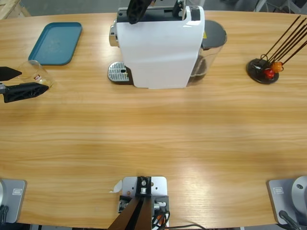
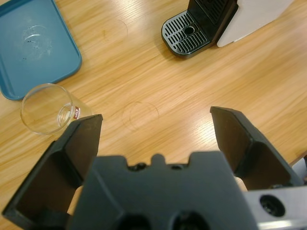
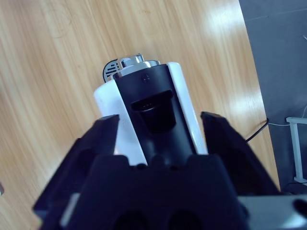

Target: Pour coffee

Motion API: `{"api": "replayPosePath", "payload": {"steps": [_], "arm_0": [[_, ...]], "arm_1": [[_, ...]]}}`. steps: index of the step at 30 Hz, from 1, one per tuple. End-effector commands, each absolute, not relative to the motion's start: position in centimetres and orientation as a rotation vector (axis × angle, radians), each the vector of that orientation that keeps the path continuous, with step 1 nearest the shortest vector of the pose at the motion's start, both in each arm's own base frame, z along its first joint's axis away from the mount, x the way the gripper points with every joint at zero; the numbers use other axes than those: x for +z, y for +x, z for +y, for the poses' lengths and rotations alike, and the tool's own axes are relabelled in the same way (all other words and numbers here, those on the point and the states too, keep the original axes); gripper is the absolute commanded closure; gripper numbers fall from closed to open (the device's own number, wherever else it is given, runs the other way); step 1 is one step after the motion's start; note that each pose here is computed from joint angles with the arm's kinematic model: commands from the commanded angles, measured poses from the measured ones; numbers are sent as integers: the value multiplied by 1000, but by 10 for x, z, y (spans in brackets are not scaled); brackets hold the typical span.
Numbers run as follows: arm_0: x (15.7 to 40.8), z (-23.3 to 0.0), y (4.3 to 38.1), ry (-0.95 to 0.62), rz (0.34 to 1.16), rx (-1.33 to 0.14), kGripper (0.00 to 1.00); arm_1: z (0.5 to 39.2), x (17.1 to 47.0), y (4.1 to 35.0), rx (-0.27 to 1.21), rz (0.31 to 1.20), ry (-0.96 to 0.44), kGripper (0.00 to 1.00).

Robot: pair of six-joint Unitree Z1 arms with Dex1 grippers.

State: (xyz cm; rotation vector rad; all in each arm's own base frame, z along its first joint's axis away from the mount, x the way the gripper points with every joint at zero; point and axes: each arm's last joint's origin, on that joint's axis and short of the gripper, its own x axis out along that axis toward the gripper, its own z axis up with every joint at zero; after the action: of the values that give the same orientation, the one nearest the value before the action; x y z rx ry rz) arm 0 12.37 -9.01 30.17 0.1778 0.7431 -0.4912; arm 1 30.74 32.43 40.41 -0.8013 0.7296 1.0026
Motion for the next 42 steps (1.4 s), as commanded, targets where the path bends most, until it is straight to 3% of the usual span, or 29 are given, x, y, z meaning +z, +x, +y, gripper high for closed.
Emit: {"api": "replayPosePath", "payload": {"steps": [1, 7, 11, 16, 17, 18, 19, 20, 27, 33, 39, 42], "arm_0": [[293, -86, 117, 178, 755, -491, 27], [292, -87, 118, 178, 756, -491, 27], [293, -87, 118, 177, 755, -493, 27], [293, -87, 118, 178, 756, -493, 27], [292, -87, 118, 178, 756, -493, 27], [292, -87, 118, 178, 756, -493, 27], [292, -87, 118, 178, 756, -493, 27], [292, -87, 118, 178, 757, -493, 27], [293, -87, 118, 177, 755, -493, 27], [293, -85, 116, 174, 747, -494, 27], [294, -83, 114, 168, 737, -495, 27], [294, -83, 113, 166, 732, -496, 27]], "arm_1": [[312, 430, 304, 956, 711, -804, 47], [271, 496, 255, 916, 625, -676, 0], [248, 516, 229, 956, 631, -623, 13], [219, 544, 202, 945, 550, -601, 23], [214, 548, 197, 947, 536, -596, 83], [208, 552, 190, 954, 524, -587, 326], [203, 554, 186, 951, 531, -575, 692], [199, 555, 182, 943, 539, -560, 988], [203, 530, 185, 933, 662, -552, 1000], [200, 522, 196, 903, 703, -547, 1000], [191, 519, 201, 946, 638, -421, 1000], [191, 516, 206, 852, 647, -353, 1000]]}}
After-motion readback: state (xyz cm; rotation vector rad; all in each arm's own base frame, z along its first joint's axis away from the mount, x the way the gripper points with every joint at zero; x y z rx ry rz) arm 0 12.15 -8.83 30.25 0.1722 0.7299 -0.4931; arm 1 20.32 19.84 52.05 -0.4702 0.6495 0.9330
